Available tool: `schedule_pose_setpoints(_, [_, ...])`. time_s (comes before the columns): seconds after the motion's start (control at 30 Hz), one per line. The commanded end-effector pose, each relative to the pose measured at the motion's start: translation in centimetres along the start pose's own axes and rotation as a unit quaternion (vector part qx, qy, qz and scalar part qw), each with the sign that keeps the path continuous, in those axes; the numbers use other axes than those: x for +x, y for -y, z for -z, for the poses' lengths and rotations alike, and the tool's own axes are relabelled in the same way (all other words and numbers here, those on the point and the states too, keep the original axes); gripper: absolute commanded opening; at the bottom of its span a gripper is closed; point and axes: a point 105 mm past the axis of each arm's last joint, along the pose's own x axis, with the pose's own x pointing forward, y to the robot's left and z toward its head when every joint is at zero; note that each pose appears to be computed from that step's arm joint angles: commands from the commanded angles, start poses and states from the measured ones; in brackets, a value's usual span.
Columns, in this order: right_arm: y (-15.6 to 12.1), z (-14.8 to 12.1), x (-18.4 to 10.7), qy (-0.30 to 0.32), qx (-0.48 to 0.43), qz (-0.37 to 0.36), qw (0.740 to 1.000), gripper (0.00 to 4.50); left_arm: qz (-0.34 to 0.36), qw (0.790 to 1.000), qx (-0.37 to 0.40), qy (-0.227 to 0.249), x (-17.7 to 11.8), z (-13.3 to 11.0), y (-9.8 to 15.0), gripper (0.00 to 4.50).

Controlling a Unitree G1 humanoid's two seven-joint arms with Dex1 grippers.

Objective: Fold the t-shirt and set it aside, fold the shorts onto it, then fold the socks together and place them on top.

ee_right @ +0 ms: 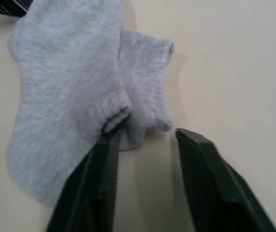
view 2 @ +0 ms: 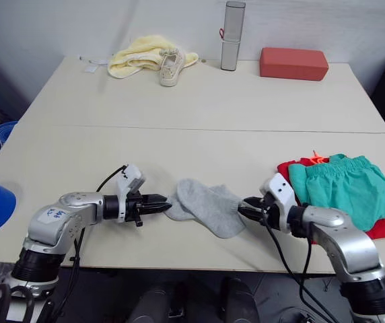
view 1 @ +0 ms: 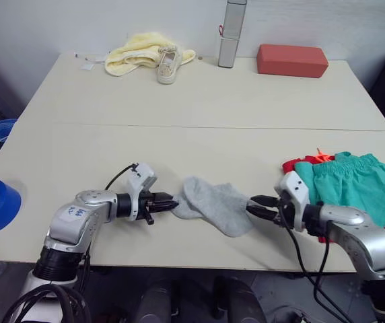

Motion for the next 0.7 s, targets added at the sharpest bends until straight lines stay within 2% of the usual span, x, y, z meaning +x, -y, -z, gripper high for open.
schedule_pose_setpoints(0.03, [0.0, -0.9, -3.3, 0.012, 0.016, -0.015, 1.0, 3.18, -0.018, 0.999, -0.028, 0.016, -2.4, -0.6, -1.7, 2.77])
schedule_pose_setpoints(0.17, [-1.1, -0.5, -4.7, 0.009, 0.099, -0.038, 0.994, 4.5, 0.016, 0.997, -0.073, 0.025, -3.1, -1.9, -1.8, 4.05])
schedule_pose_setpoints(0.2, [-1.4, -0.3, -4.7, 0.003, 0.114, -0.039, 0.993, 4.5, 0.018, 0.996, -0.079, 0.027, -2.9, -2.3, -1.9, 4.36])
schedule_pose_setpoints(0.23, [-2.0, 0.0, -4.4, -0.003, 0.122, -0.046, 0.991, 4.5, 0.023, 0.996, -0.084, 0.027, -2.5, -2.7, -1.9, 4.47])
schedule_pose_setpoints(0.33, [-3.2, 0.9, -3.1, -0.018, 0.138, -0.051, 0.989, 4.5, 0.044, 0.994, -0.098, 0.019, -1.1, -3.6, -1.8, 4.47])
schedule_pose_setpoints(0.5, [-3.7, 1.3, -0.9, -0.023, 0.139, -0.036, 0.989, 4.5, 0.046, 0.995, -0.086, -0.006, 1.1, -4.2, -2.2, 4.47])
schedule_pose_setpoints(0.7, [-5.0, 1.6, 0.5, -0.047, 0.106, -0.059, 0.992, 4.5, 0.062, 0.996, -0.07, -0.012, 3.4, -4.8, -1.9, 4.47])
